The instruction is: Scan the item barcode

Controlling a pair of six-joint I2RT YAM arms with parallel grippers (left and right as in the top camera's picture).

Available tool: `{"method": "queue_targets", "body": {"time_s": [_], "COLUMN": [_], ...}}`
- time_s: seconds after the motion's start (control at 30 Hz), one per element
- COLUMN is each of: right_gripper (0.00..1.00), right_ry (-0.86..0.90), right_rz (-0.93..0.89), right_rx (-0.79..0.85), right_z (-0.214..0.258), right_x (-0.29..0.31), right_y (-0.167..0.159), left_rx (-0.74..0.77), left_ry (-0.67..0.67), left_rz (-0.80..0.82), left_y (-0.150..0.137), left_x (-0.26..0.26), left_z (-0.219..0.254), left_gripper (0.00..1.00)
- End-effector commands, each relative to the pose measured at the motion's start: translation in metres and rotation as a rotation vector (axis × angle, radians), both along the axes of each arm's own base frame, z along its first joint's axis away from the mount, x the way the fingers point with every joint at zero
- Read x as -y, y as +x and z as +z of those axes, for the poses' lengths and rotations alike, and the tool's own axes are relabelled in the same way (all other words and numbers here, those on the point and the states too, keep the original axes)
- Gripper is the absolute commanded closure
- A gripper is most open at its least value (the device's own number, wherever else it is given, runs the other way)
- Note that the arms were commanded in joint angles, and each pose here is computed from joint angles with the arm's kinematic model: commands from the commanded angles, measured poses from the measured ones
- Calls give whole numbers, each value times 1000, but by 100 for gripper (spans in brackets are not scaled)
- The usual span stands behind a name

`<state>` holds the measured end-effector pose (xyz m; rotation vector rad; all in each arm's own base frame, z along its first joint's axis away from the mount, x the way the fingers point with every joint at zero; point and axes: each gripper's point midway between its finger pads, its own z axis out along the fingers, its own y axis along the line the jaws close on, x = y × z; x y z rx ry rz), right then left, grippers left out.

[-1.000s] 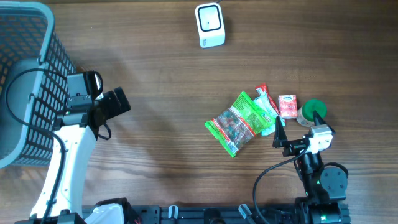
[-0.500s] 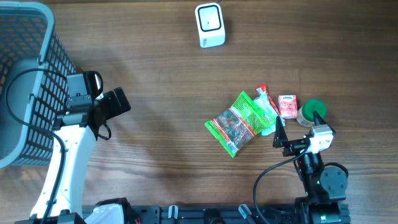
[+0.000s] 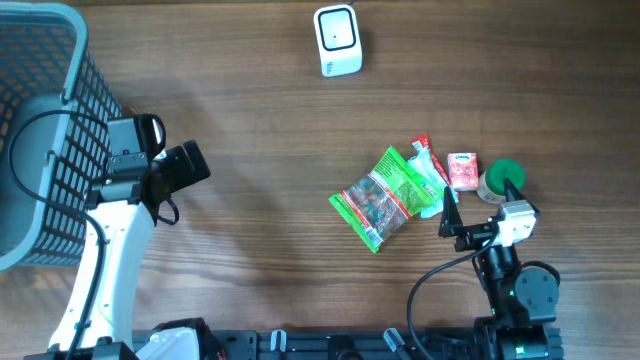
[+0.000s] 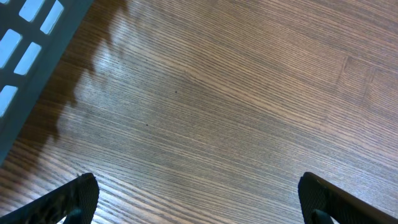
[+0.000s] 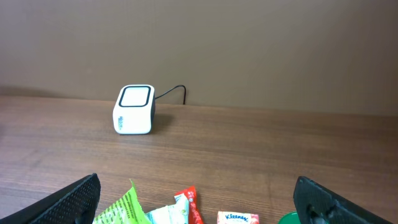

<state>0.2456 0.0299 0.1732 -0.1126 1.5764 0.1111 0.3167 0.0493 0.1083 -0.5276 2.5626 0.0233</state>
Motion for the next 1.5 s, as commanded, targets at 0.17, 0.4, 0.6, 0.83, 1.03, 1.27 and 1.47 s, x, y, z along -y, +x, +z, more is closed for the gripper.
{"method": "queue_targets", "body": {"time_s": [0.17,0.4,0.6,0.83,1.03,1.27,1.47], "right_gripper": [0,0,0,0,0,0,0], "right_ry": [11,11,11,12,12,12,11], "right_rz": [-24,-24,-24,-24,-24,-24,-24], "right_rx": [10,10,10,10,10,10,10], "right_z": [2,2,2,2,2,2,2], "right_x": [4,4,4,4,4,4,4], "right_y": [0,0,0,0,0,0,0], "left_rx": [51,328,667,917,943,880,687], "left_ry": [20,56,98,129,132,124,99], "left_rz": [-8,-6,-3,-2,-3,-3,-5], "left_y": [1,-14,-62,-116,-149,-183,-196], "left_x": [-1,1,7,14,18,22,24], "left_z": [17,100,191,244,239,196,134], "left_gripper": [0,0,0,0,0,0,0]}}
